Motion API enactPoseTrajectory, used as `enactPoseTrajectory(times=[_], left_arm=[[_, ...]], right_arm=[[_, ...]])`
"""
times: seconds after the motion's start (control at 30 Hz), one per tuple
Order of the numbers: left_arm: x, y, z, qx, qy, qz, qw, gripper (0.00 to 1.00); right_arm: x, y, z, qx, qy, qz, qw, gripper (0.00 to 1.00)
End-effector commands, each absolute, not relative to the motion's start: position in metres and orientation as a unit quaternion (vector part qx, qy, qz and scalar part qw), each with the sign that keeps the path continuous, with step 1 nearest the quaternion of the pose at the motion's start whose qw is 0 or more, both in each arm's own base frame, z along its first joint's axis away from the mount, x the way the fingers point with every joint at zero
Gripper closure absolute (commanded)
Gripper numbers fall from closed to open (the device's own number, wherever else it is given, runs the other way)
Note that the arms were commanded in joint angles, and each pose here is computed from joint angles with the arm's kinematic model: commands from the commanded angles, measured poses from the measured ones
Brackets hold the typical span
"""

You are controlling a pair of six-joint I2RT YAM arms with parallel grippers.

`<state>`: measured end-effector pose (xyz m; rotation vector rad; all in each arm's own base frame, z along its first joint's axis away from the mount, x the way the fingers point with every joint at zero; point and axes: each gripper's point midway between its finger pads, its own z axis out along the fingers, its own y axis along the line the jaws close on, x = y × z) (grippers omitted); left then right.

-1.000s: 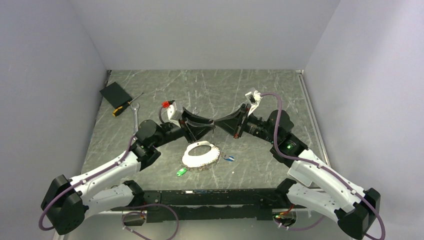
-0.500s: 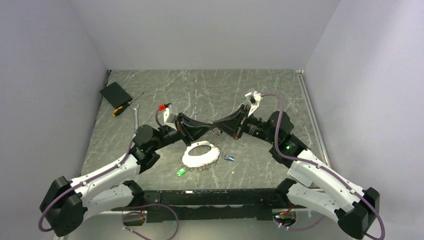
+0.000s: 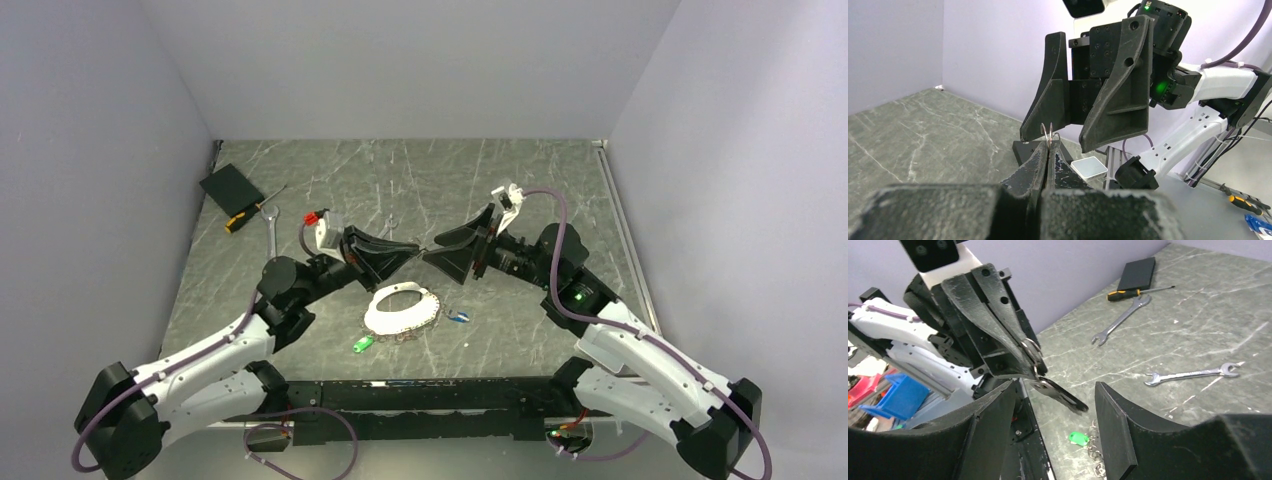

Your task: Put the keys on the keyring

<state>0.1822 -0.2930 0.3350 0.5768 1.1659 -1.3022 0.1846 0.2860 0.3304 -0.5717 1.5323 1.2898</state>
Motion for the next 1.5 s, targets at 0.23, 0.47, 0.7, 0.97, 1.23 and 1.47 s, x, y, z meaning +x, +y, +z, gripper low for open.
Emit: enactPoseTrajectory(times=[0.23, 0.47, 0.7, 0.97, 1.23, 1.47], left_arm=[[0.183, -0.263, 0.327, 0.242, 0.551, -0.491, 0.631, 1.00], [0.188, -0.237, 0.292, 0.228, 0.648, -0.414, 0.598, 1.00], [0.187, -0.219, 0.258, 0.199, 0.704, -0.379, 0.567, 1.00], [0.190, -0.220, 0.234, 0.206, 0.747, -0.354, 0.523, 1.00], [0.192, -0.226, 0.233, 0.223, 0.758, -0.344, 0.507, 1.00], [0.192, -0.233, 0.218, 0.222, 0.770, -0.354, 0.482, 1.00]], right_arm=[[0.212, 0.255, 0.319, -0.193, 0.686, 0.429, 0.555, 0.36], [0.228, 0.242, 0.254, -0.141, 0.777, 0.361, 0.496, 0.41], [0.219, 0.246, 0.175, -0.155, 0.845, 0.326, 0.395, 0.53], [0.206, 0.261, 0.125, -0.181, 0.872, 0.331, 0.311, 0.63], [0.197, 0.278, 0.097, -0.202, 0.882, 0.348, 0.245, 0.68], [0.193, 0.292, 0.083, -0.231, 0.881, 0.356, 0.207, 0.71]])
